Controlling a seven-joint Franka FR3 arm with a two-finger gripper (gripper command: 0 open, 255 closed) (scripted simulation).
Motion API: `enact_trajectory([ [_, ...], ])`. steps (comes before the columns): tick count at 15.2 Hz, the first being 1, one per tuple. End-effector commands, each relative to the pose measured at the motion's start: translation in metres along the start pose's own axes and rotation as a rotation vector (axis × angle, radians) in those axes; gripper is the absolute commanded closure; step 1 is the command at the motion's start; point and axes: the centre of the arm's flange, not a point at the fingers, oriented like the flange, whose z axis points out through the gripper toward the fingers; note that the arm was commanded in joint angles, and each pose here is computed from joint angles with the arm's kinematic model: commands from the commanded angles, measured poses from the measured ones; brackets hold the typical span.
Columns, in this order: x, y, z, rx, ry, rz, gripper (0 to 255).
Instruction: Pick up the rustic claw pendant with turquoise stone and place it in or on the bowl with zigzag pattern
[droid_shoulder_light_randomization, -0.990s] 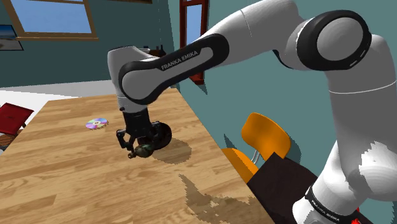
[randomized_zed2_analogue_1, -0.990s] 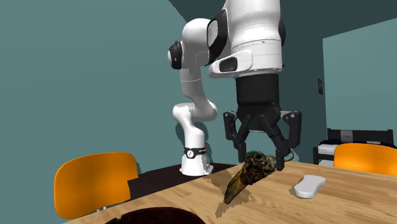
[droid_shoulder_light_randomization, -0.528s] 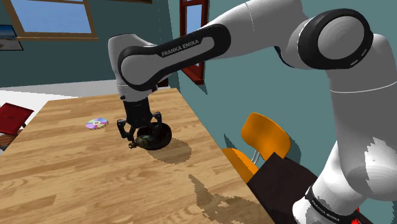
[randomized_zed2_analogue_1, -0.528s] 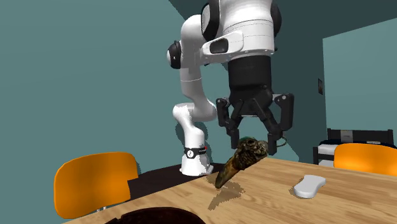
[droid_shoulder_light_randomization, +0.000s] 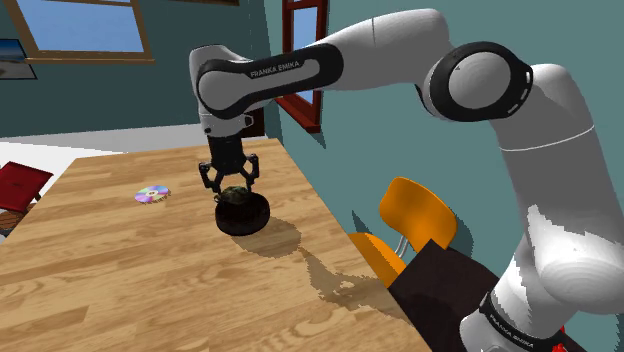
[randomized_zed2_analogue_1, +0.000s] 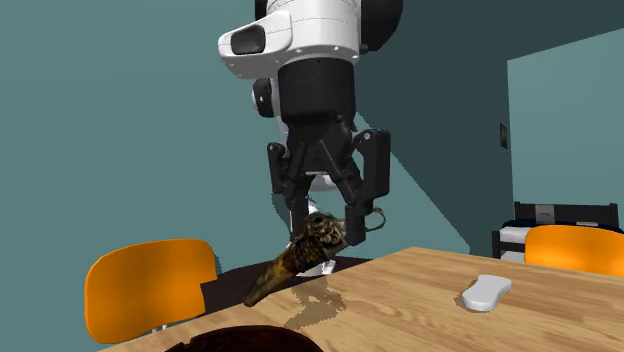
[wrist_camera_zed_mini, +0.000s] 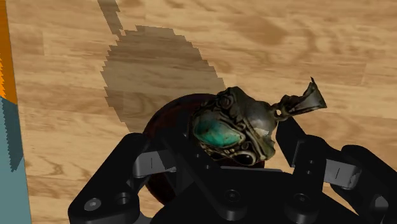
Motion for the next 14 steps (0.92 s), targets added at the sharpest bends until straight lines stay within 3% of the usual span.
enact_trajectory([
  [1, 0.027, 0.007, -0.004, -0.001, 0.000, 0.000, 255],
  [5, 0.073, 0.024, -0.013, -0.001, 0.000, 0.000, 255],
  [14, 0.080, 0.022, 0.034, -0.001, 0.000, 0.000, 255],
])
